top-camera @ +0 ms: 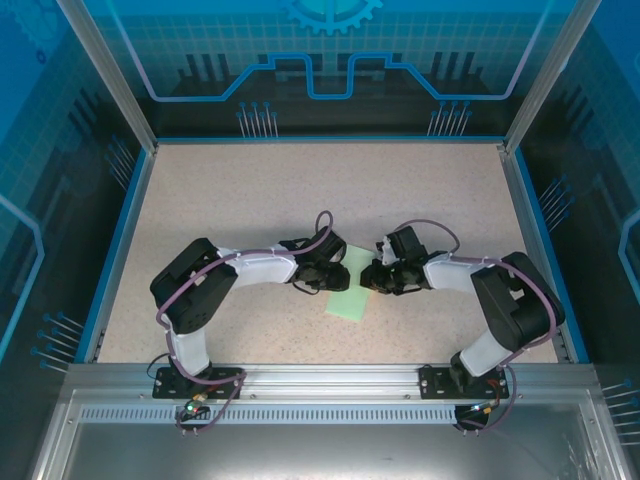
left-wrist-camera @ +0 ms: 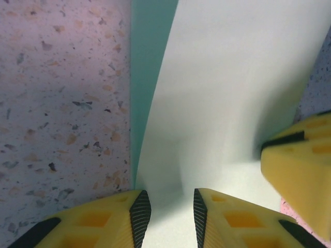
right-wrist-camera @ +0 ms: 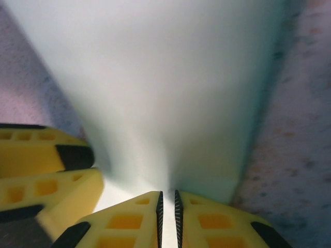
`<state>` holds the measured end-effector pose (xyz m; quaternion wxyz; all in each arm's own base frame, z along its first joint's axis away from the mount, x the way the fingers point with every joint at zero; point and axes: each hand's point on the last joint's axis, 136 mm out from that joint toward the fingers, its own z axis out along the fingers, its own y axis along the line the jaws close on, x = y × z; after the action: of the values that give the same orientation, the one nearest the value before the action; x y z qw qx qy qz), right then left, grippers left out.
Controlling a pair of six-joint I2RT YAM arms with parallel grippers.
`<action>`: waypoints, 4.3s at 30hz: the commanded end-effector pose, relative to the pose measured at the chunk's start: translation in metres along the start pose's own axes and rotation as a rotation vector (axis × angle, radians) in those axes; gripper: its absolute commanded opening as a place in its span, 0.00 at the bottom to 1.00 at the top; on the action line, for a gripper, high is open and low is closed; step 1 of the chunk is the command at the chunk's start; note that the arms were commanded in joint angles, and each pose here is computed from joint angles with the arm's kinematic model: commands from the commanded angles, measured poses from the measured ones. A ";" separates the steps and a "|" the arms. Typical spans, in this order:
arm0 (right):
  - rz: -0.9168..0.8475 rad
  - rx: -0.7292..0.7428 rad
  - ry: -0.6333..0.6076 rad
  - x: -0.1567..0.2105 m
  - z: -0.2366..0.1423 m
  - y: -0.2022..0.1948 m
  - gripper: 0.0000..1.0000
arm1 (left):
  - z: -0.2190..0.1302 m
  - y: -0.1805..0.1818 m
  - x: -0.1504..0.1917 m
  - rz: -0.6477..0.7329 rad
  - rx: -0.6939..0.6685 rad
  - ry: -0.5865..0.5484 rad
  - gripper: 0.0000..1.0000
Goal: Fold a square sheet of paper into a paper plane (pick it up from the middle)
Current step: Fold the square sheet of paper in half at the center of the table.
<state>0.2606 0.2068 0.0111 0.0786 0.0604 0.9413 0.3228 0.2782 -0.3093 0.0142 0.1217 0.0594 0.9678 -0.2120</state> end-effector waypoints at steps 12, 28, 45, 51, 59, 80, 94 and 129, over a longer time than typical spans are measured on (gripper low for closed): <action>-0.003 0.181 -0.072 -0.015 -0.018 -0.035 0.16 | 0.021 0.060 0.033 0.026 -0.232 0.118 0.35; -0.029 0.007 -0.056 -0.045 0.016 0.013 0.14 | 0.020 0.054 0.032 0.057 -0.216 0.122 0.35; 0.013 0.179 -0.129 -0.070 -0.001 -0.039 0.15 | 0.019 0.071 0.041 0.062 -0.271 0.138 0.35; 0.017 0.176 -0.164 -0.081 -0.012 -0.042 0.16 | 0.019 0.072 0.041 0.060 -0.274 0.138 0.35; -0.018 0.105 -0.217 -0.098 -0.028 -0.018 0.16 | 0.017 0.071 0.041 0.067 -0.273 0.135 0.35; -0.079 0.064 -0.194 -0.106 0.012 0.010 0.15 | 0.019 0.071 0.041 0.073 -0.274 0.145 0.35; -0.022 0.133 -0.271 -0.107 0.010 -0.035 0.17 | 0.019 0.076 0.046 0.070 -0.286 0.161 0.35; -0.044 -0.030 -0.190 -0.022 -0.006 0.001 0.17 | 0.009 0.032 0.018 0.054 -0.135 0.101 0.37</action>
<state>0.2970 0.1964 0.0322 0.2063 0.0632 0.9199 0.3274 0.2920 -0.3126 0.0163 0.1475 0.0941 0.9651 -0.1947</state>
